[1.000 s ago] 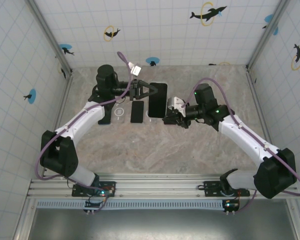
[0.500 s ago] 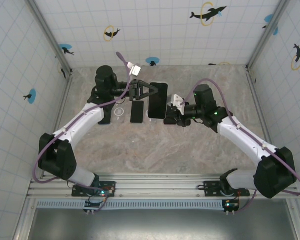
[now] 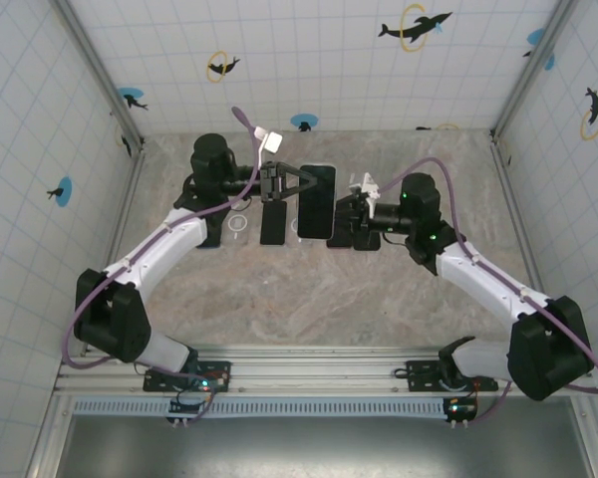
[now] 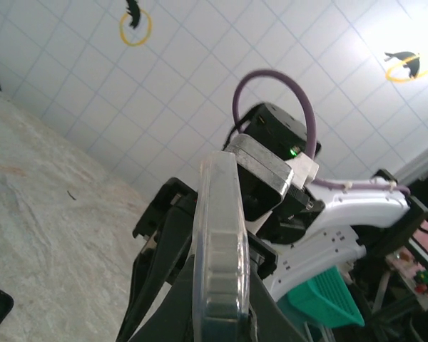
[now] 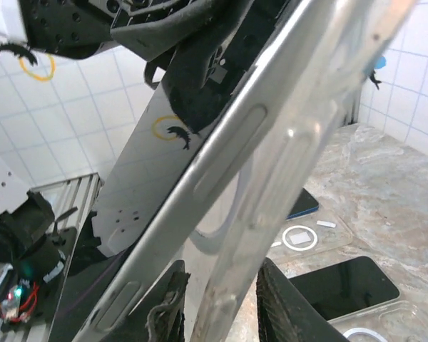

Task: Take the phone out of the phone case

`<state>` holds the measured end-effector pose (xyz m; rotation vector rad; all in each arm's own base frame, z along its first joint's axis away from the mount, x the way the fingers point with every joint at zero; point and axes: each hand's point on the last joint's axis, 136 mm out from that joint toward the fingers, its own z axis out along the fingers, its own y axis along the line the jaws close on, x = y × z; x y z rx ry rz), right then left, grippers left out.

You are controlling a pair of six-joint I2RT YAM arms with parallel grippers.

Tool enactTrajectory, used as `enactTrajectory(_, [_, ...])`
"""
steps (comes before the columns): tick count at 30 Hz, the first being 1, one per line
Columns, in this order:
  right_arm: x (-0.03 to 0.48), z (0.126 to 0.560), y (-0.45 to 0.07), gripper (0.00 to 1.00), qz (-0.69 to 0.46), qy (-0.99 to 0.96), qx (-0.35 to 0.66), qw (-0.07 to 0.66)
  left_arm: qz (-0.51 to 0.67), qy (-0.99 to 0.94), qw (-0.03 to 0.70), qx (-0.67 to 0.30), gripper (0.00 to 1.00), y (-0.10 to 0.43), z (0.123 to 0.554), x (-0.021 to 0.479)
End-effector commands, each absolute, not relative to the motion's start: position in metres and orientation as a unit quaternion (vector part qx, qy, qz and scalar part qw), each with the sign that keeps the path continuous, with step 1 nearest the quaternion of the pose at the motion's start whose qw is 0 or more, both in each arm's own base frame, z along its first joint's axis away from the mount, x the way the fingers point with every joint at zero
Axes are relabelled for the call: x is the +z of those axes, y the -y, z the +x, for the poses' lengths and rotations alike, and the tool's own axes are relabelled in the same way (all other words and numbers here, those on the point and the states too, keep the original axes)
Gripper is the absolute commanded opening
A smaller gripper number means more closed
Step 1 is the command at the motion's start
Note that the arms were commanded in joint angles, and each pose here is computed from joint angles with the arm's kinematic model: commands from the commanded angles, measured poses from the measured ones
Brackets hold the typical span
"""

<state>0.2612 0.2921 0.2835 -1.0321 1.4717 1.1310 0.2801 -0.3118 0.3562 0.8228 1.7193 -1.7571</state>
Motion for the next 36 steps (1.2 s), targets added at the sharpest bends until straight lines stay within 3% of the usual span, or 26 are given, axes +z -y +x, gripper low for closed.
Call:
enactTrajectory(1, [0.332,0.256,-0.286,0.3,-0.355,-0.567,0.526,0.526,0.216,-0.664,0.29,-0.654,0.0,0.316,0.298,0.358])
enactTrajectory(9, [0.335,0.262,-0.271,0.29,-0.15,-0.577,0.647,0.476,0.03,-0.678,0.28,-0.679,0.0,0.305,0.326,0.35])
enactTrajectory(17, [0.328,0.258,-0.27,0.3,-0.059,-0.571,0.687,0.445,-0.037,-0.661,0.253,-0.706,0.0,0.303,0.333,0.341])
enactTrajectory(24, [0.329,0.26,-0.266,0.13,-0.026,-0.563,0.707,0.429,-0.038,-0.68,0.248,-0.689,0.02,0.306,0.337,0.324])
enactTrajectory(28, [0.324,0.263,-0.268,0.08,-0.008,-0.568,0.715,0.408,-0.059,-0.692,0.244,-0.677,0.16,0.304,0.341,0.313])
enactTrajectory(36, [0.307,0.277,-0.263,0.04,0.051,-0.59,0.703,0.394,-0.097,-0.708,0.247,-0.655,0.56,0.297,0.348,0.295])
